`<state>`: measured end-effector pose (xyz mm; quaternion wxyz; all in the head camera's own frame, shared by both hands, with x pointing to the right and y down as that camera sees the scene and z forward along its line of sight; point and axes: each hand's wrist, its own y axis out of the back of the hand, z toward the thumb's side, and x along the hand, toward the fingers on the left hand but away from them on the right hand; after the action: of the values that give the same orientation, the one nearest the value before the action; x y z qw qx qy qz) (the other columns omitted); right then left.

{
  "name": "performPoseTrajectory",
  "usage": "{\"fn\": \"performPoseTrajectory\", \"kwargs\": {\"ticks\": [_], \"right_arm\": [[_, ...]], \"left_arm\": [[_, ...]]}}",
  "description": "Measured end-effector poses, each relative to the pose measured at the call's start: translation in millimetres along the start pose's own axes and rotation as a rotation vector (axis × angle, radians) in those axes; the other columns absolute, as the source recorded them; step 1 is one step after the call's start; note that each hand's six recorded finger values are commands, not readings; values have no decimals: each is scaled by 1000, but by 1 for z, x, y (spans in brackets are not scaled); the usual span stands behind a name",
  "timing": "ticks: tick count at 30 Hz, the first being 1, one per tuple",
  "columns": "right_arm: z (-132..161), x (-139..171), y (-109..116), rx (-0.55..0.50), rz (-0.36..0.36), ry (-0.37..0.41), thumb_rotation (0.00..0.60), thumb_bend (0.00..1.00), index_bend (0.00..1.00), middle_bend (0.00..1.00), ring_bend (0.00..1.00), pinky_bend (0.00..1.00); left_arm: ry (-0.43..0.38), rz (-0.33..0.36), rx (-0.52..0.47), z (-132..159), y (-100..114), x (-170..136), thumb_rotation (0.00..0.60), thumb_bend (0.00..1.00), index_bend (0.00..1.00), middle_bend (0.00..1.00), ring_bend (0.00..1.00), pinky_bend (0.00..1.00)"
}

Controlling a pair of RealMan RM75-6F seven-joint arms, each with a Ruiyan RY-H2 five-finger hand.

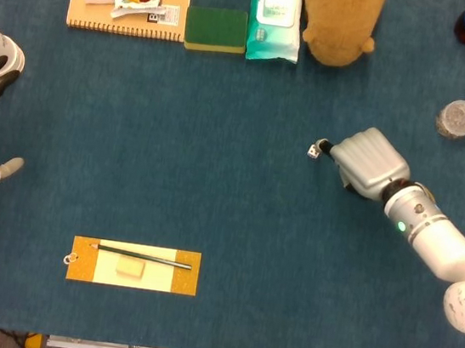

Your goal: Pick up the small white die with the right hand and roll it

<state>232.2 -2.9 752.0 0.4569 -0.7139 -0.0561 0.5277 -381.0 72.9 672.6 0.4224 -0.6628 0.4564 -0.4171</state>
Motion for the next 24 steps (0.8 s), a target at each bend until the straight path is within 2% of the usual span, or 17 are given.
{"fn": "performPoseTrajectory", "kwargs": {"ticks": [3, 5, 9, 11, 13, 16, 17, 21, 24], "right_arm": [[0, 3, 3, -9, -23, 8, 600, 1000, 243, 999, 938, 1000], [0, 9, 7, -12, -48, 19, 600, 1000, 243, 959, 881, 1000], [-7, 31, 16, -31, -104, 37, 600, 1000, 243, 732, 672, 975], [-14, 46, 22, -40, -152, 36, 600, 1000, 243, 632, 577, 923], [-20, 61, 27, -49, -204, 31, 600, 1000, 243, 523, 475, 828], [-31, 88, 34, -69, -303, 12, 600, 980, 243, 411, 379, 719], [-36, 99, 36, -82, -346, -2, 600, 933, 243, 380, 356, 697], [-51, 140, 43, -127, -501, -54, 600, 517, 238, 327, 322, 665], [-62, 175, 46, -162, -640, -108, 600, 306, 236, 294, 303, 630]], "left_arm": [[1, 1, -2, 0, 0, 0, 600, 50, 10, 0, 0, 108], [-2, 3, -1, 0, 1, 0, 600, 50, 10, 0, 0, 107], [-14, 13, 5, 4, 4, 1, 600, 50, 10, 0, 0, 108], [-22, 16, 9, 6, 5, 2, 600, 50, 10, 0, 0, 107], [-32, 20, 16, 10, 7, 3, 600, 50, 10, 0, 0, 107], [-48, 25, 26, 16, 10, 7, 600, 50, 10, 0, 0, 107], [-54, 27, 30, 18, 11, 8, 600, 50, 10, 0, 0, 107], [-83, 34, 59, 27, 18, 14, 600, 50, 10, 0, 0, 108], [-105, 41, 83, 33, 25, 18, 600, 50, 10, 0, 0, 108]]}}
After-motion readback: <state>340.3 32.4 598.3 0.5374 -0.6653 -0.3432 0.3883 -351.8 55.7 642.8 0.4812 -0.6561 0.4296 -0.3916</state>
